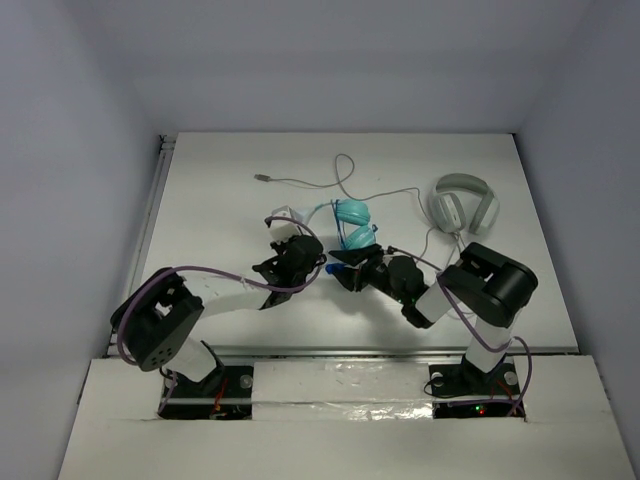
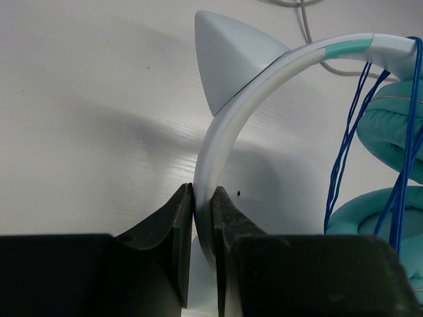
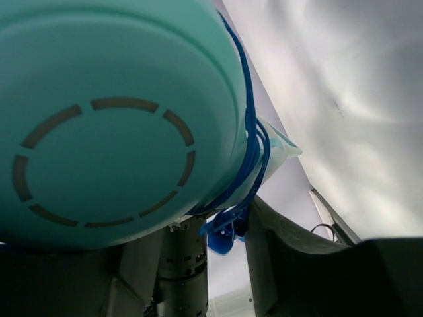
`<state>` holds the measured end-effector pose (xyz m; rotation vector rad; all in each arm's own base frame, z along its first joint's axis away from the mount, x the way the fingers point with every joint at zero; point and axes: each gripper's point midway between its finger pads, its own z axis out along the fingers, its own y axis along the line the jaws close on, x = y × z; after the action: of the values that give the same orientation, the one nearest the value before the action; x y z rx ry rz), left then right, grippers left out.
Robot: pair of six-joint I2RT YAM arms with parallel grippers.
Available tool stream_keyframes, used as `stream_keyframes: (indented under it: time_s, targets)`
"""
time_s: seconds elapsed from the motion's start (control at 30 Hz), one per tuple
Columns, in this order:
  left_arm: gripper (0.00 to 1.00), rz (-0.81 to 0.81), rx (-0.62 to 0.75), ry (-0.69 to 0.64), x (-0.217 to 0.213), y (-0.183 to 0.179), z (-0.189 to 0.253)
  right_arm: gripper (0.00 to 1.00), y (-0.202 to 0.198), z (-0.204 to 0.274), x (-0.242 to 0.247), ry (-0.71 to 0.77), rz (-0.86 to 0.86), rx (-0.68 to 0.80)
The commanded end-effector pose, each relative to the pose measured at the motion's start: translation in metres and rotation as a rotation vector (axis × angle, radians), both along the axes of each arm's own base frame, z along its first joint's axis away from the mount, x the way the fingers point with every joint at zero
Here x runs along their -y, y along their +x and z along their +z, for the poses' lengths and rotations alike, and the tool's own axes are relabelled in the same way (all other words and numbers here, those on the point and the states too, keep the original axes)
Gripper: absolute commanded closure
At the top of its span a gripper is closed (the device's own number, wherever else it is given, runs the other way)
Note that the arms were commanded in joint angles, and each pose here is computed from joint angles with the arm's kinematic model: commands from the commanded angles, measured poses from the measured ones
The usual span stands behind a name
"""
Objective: Wrap the headphones
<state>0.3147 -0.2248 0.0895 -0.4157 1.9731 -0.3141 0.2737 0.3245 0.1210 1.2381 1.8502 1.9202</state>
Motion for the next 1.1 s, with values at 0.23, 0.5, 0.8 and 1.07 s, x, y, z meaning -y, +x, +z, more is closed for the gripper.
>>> stream_keyframes:
  time_s: [0.23,0.5,0.8,1.07]
  targets:
    - [1.0,-0.167,-0.091,-0.048,0.041,-0.022,-0.017,0.55,0.011,0.103,0.026,0.365,-0.124,0.203]
    - [1.0,-0.232,-0.132,-0.058,0.049,-0.032,-0.022,0.49,0.026,0.081,0.001,0.208,-0.091,0.139]
    - [1.0,-0.344,-0.172,-0.192,0.07,-0.033,0.0,0.29,0.018,0.087,-0.02,-0.073,-0.021,0.156]
    - [1.0,-0.412,-0.189,-0.26,0.072,-0.04,0.011,0.32,0.036,0.101,0.001,-0.343,-0.133,0.203]
